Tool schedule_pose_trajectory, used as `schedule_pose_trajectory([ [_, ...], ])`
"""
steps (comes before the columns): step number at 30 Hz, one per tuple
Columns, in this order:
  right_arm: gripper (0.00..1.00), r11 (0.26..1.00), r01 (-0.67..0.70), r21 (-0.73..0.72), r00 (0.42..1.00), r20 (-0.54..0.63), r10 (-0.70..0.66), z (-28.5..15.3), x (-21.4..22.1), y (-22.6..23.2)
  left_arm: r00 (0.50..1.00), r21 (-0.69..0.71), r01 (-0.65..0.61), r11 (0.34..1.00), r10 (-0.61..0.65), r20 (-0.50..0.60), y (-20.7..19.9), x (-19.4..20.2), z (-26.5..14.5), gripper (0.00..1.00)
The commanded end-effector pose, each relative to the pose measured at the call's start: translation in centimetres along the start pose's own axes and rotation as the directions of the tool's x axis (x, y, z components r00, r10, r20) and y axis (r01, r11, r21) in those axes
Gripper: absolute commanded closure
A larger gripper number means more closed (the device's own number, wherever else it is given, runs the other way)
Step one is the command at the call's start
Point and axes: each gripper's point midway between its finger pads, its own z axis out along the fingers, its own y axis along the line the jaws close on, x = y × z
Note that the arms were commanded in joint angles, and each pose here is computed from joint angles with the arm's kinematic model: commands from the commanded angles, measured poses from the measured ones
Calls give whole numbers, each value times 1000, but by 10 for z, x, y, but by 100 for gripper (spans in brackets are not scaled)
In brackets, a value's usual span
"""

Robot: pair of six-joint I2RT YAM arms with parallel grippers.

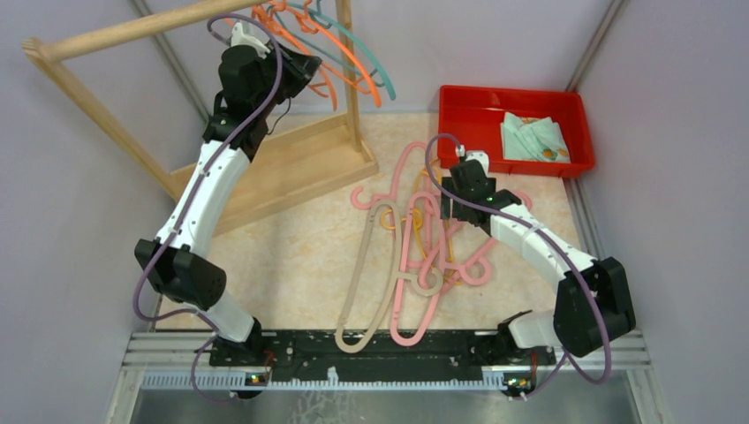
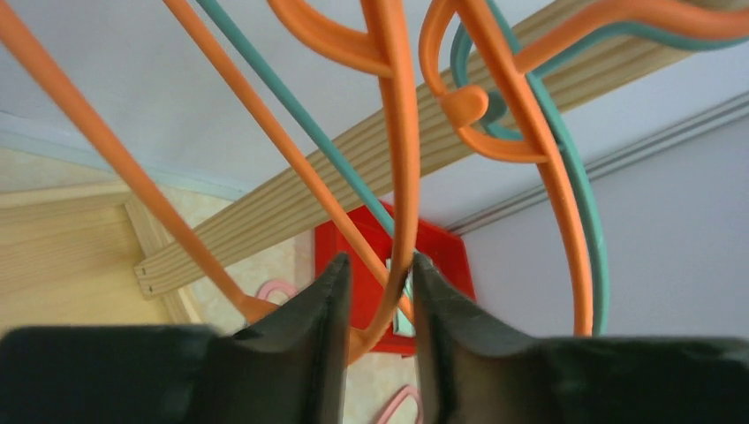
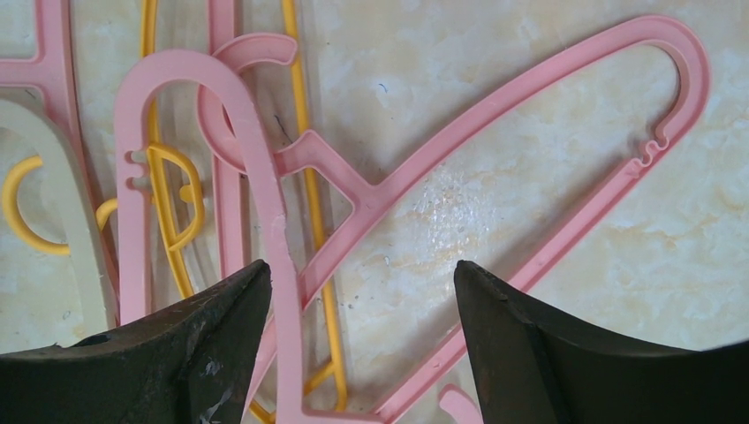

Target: Organize the hangers

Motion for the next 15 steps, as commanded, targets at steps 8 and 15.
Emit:
schedule_pose_trajectory([
  [8, 18, 999, -41, -19, 996, 73, 42, -9, -16, -1, 988, 103, -148, 984, 144, 52, -27, -23, -43, 15],
  [15, 17, 999, -44, -30, 997, 66, 45, -8, -13, 0, 976, 150, -218, 964, 215, 38, -31, -15, -78, 0],
])
